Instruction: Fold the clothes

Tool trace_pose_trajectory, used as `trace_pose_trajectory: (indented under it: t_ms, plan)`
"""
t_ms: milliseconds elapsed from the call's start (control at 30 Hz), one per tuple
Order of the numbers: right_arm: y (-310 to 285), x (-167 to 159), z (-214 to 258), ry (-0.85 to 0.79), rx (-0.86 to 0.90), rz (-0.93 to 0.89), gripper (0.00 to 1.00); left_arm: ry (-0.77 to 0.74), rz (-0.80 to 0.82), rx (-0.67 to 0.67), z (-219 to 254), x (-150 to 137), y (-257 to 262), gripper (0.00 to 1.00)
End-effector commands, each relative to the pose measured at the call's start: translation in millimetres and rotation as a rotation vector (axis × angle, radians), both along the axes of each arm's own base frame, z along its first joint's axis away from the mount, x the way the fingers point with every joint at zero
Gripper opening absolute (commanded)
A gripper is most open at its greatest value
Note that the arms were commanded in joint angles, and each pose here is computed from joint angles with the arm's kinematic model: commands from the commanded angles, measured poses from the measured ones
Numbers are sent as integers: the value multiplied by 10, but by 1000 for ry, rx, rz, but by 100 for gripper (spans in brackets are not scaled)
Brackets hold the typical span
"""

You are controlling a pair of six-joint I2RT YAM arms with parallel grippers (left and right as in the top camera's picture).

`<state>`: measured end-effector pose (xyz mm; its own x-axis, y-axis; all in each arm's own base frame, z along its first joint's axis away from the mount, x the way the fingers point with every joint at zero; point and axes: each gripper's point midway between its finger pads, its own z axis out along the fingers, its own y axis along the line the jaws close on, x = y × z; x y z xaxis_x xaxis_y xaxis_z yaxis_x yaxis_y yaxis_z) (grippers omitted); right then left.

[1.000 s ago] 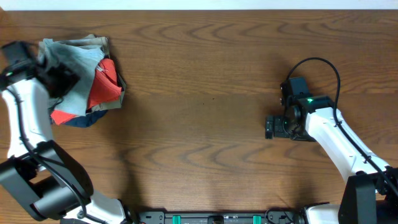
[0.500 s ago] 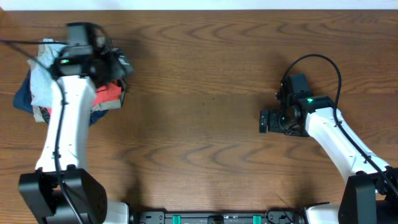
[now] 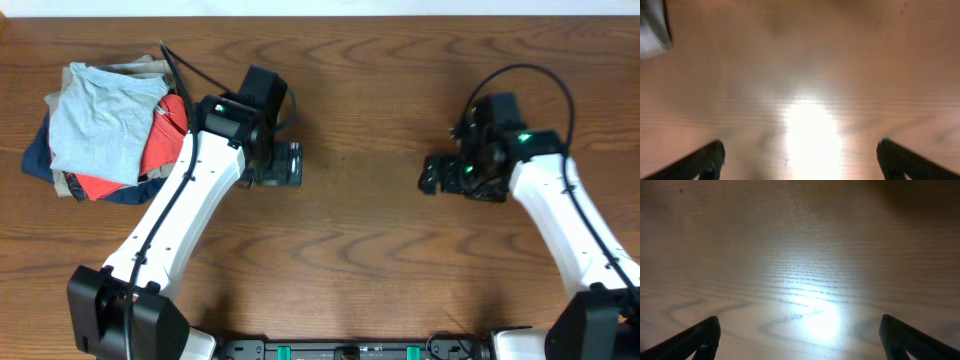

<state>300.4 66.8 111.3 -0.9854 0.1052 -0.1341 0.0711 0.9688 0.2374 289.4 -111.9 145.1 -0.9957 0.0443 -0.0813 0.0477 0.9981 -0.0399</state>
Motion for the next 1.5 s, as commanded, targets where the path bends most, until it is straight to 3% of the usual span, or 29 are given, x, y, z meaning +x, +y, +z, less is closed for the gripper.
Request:
trace_pose_trajectory:
  t_ms: [0, 100, 233, 367, 533, 667, 900, 1200, 1467]
  plan:
    - [-80, 22, 250, -42, 8, 12, 99, 66, -6, -26, 70, -217, 12, 98]
    - [-127, -56, 402, -84, 8, -1, 99, 55, -7, -31, 157, -370, 65, 98]
    - [-233, -183, 650, -195, -37, -33, 99, -71, -2, -73, 336, -519, 129, 98]
    - [-301, -321, 970, -380, -56, -52, 99, -328, 0, -155, 590, -609, 189, 98]
    - [-366, -501, 1184, -612, -66, -77, 99, -719, 82, -145, 903, -708, 530, 98]
    - [-409, -666, 1184, -714, -75, -92, 99, -899, 109, -191, 997, -872, 645, 98]
    - [-418, -936, 992, -650, -77, -86, 99, -1006, 117, -236, 1135, -1084, 723, 98]
    - [-430, -1158, 777, -524, -89, -78, 99, -1007, 117, -237, 1136, -1087, 725, 98]
    - [-432, -1184, 755, -510, -90, -78, 99, -1007, 117, -237, 1136, -1087, 725, 98]
